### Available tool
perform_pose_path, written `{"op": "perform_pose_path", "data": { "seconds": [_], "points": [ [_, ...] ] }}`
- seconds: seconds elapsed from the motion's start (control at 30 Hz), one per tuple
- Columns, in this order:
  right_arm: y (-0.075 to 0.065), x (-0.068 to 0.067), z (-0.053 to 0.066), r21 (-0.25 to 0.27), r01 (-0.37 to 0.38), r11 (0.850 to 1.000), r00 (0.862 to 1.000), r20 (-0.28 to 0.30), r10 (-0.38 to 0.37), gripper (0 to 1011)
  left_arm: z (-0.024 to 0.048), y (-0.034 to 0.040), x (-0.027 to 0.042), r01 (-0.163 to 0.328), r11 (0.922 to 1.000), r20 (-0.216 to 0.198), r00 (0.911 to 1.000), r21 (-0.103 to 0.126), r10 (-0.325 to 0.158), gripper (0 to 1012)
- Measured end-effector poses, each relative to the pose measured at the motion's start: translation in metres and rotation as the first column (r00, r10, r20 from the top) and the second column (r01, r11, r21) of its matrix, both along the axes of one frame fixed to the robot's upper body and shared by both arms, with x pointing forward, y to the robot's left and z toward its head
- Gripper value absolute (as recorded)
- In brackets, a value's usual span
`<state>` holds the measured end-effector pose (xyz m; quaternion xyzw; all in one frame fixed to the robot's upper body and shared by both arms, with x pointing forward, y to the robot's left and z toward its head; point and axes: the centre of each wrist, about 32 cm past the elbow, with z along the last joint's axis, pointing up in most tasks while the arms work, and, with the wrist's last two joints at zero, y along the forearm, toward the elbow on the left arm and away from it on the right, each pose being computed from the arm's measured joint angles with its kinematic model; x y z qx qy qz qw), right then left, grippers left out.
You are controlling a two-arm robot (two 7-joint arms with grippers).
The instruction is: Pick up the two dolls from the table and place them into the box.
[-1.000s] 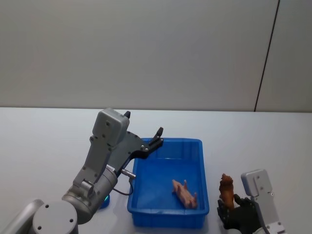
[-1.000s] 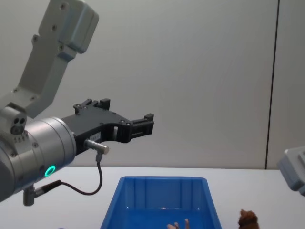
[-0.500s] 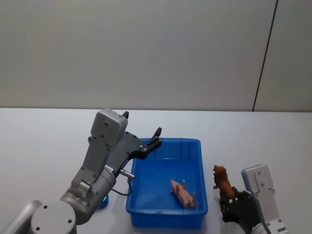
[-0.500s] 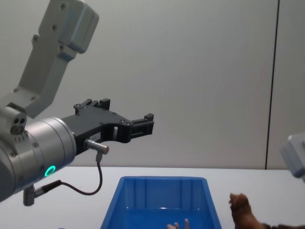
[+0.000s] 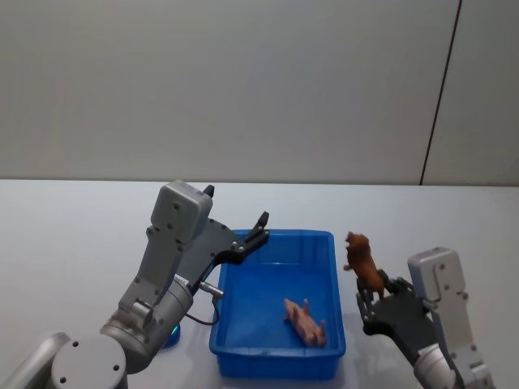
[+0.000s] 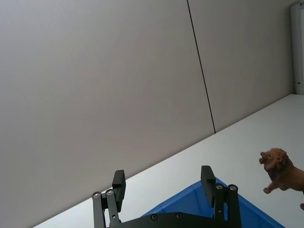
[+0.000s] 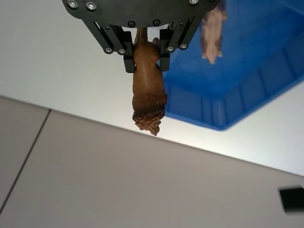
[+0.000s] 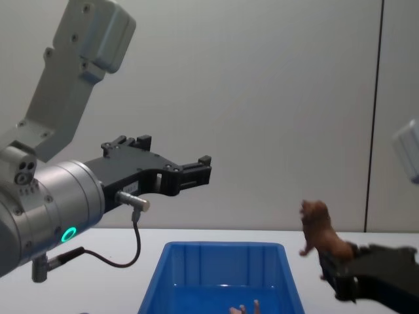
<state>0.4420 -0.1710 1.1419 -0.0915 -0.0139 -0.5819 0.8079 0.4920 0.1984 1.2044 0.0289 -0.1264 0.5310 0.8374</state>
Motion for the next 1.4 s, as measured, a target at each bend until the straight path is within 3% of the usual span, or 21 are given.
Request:
{"op": "perform_pose_path", "data": {
  "seconds": [0.3,0.53,0.9,1.13,1.3,1.4],
  "points": [
    [0.008,0.009,0.013,0.031,-0.1,0.994,0.993,0.068,0.098,287,0.0,0.0,0.0,0.0,1.0,0.0,1.0,0.0,0.0,1001],
    [0.017,0.017,0.013,0.039,-0.156,0.987,0.986,0.07,0.153,319,0.0,0.0,0.0,0.0,1.0,0.0,1.0,0.0,0.0,1001],
    [0.027,0.028,0.007,0.046,-0.177,0.983,0.983,0.048,0.175,691,0.0,0.0,0.0,0.0,1.0,0.0,1.0,0.0,0.0,1001],
    [0.027,0.028,0.005,0.053,-0.146,0.988,0.988,0.053,0.143,910,0.0,0.0,0.0,0.0,1.0,0.0,1.0,0.0,0.0,1001],
    [0.023,0.025,0.005,0.062,-0.106,0.992,0.993,0.062,0.102,1001,0.0,0.0,0.0,0.0,1.0,0.0,1.0,0.0,0.0,1001],
    [0.019,0.023,0.005,0.069,-0.071,0.995,0.995,0.068,0.067,1001,0.0,0.0,0.0,0.0,1.0,0.0,1.0,0.0,0.0,1001]
  ]
}}
